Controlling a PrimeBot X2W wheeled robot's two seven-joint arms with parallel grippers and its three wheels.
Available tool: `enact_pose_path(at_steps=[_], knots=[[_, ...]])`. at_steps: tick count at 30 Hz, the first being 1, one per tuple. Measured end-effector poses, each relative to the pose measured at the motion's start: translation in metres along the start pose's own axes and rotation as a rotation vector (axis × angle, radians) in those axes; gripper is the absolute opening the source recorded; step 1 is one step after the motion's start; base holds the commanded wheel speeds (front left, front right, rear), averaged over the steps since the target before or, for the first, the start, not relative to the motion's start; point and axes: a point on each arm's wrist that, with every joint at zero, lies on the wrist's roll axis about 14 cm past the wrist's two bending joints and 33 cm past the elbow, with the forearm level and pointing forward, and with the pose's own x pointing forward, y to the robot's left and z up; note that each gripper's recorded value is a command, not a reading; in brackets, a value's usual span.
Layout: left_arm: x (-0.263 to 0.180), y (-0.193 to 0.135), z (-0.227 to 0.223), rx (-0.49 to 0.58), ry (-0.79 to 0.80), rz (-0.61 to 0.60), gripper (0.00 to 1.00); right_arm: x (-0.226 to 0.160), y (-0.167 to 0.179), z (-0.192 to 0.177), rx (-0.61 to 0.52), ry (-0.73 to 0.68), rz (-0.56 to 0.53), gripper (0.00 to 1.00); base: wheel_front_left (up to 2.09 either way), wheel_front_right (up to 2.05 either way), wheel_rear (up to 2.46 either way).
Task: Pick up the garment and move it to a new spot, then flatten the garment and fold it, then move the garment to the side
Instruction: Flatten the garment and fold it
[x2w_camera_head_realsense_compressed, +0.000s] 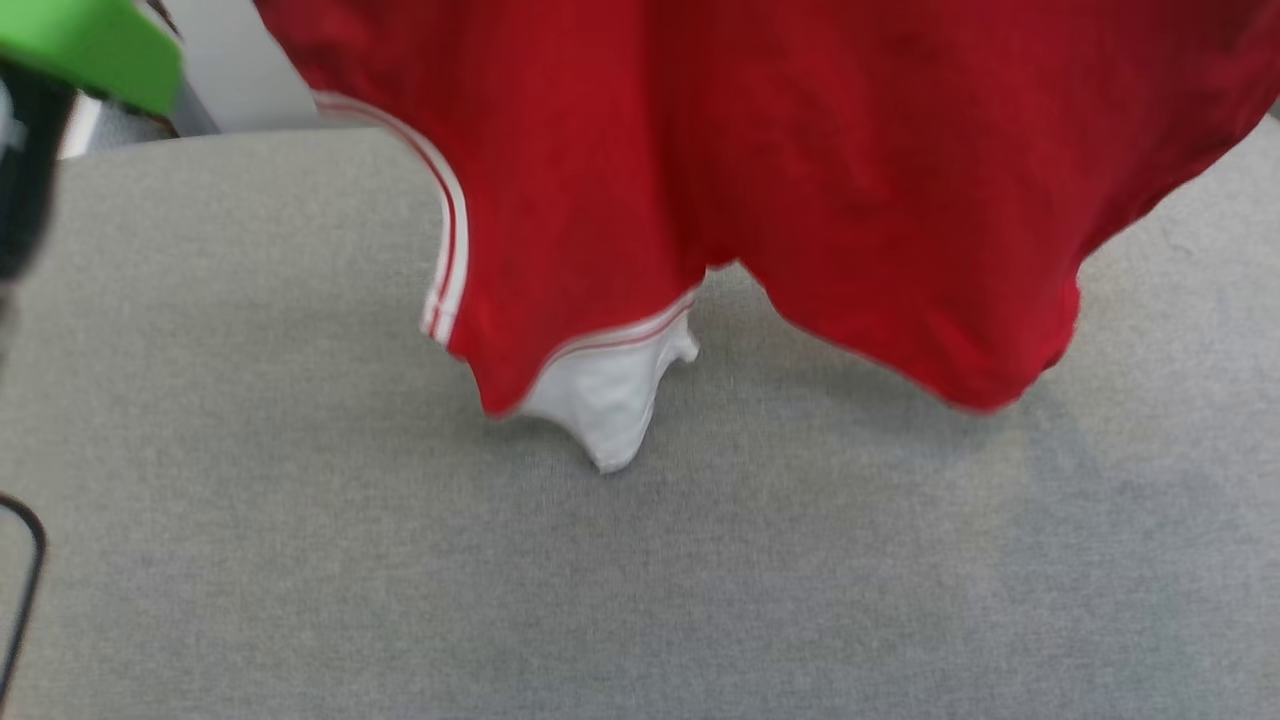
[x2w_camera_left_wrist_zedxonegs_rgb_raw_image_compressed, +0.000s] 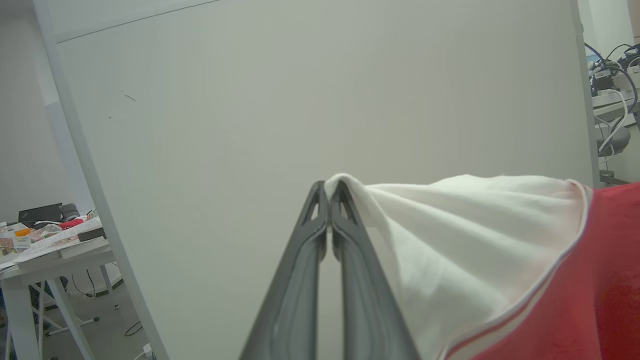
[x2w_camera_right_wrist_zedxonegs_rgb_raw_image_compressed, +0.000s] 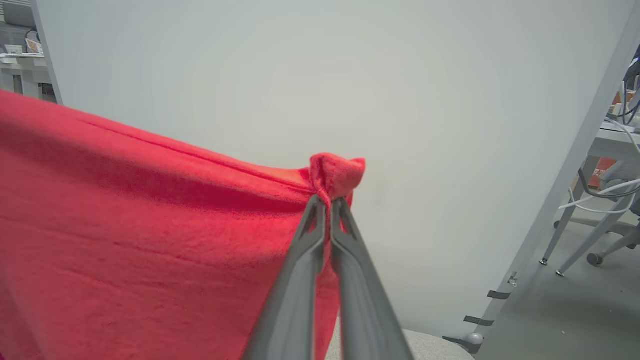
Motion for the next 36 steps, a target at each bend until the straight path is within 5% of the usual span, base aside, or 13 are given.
enact_pose_path(at_steps=[13, 24, 36], knots=[[0.092, 0.047, -0.053, 0.189, 0.007, -0.014, 0.0, 0.112, -0.013, -0.03, -0.061, -0.03, -0.002, 0.0, 0.0, 0.0, 0.0], [0.164, 0.08, -0.13, 0.163, -0.038, 0.087, 0.0, 0.201, -0.027, -0.093, -0.059, -0.026, -0.06, 0.0, 0.0, 0.0, 0.0], [0.162, 0.081, -0.259, 0.123, 0.065, 0.089, 0.0, 0.237, -0.008, -0.199, -0.056, 0.055, -0.035, 0.0, 0.0, 0.0, 0.0]])
